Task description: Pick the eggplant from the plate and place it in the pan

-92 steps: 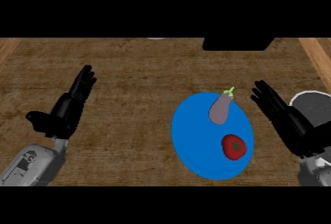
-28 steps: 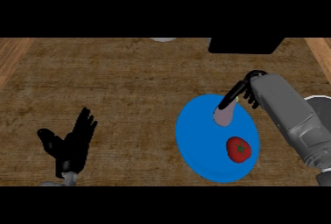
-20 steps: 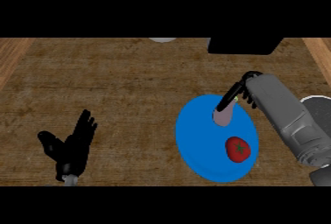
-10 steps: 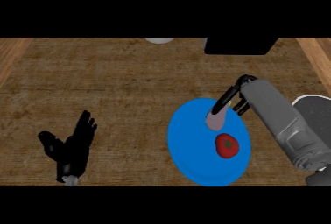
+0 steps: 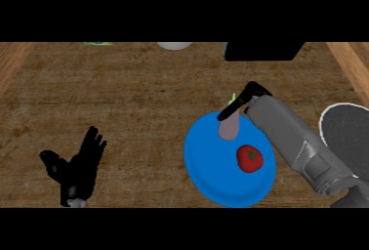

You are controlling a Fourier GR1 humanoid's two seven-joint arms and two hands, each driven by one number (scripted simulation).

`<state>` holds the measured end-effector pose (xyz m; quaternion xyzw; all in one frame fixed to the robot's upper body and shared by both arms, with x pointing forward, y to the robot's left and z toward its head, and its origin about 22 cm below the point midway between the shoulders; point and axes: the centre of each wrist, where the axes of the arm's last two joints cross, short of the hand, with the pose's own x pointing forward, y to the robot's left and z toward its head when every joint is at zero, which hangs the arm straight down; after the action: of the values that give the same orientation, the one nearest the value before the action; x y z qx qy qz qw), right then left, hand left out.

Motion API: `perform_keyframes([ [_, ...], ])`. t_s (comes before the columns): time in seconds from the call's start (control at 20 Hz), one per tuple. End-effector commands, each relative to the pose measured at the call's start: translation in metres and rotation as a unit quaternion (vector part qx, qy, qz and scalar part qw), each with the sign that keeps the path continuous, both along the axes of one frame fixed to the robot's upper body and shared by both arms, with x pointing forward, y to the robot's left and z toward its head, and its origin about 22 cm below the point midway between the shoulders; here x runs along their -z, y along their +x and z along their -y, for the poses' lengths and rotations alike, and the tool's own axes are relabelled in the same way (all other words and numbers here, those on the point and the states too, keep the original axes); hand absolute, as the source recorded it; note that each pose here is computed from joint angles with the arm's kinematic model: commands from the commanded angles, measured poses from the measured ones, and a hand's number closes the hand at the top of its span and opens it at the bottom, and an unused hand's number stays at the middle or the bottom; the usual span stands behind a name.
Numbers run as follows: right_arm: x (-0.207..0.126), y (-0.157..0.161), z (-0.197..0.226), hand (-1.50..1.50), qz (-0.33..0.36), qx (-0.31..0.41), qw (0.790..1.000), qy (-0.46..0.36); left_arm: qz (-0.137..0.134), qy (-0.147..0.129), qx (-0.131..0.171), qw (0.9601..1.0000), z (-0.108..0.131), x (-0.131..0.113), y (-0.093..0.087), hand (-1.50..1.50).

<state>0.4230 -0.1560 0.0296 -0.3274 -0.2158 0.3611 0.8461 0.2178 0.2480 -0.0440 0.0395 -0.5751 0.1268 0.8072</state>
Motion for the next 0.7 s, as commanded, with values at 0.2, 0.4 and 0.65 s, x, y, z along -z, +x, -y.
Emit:
perform_keyframes([
  [0.2,0.029,-0.040,-0.022,1.50,0.175,-0.065,0.979,-0.084,-0.011,-0.005,-0.011,0.9999,-0.002,-0.002,-0.001,0.00],
  [0.4,0.034,-0.054,-0.037,1.50,0.254,-0.067,0.954,-0.145,-0.008,0.002,-0.017,0.9998,-0.009,0.003,-0.001,0.00],
  [0.65,-0.024,-0.029,-0.047,1.50,0.390,-0.019,0.896,-0.212,-0.011,0.000,-0.030,0.9995,-0.022,0.001,-0.004,0.00],
])
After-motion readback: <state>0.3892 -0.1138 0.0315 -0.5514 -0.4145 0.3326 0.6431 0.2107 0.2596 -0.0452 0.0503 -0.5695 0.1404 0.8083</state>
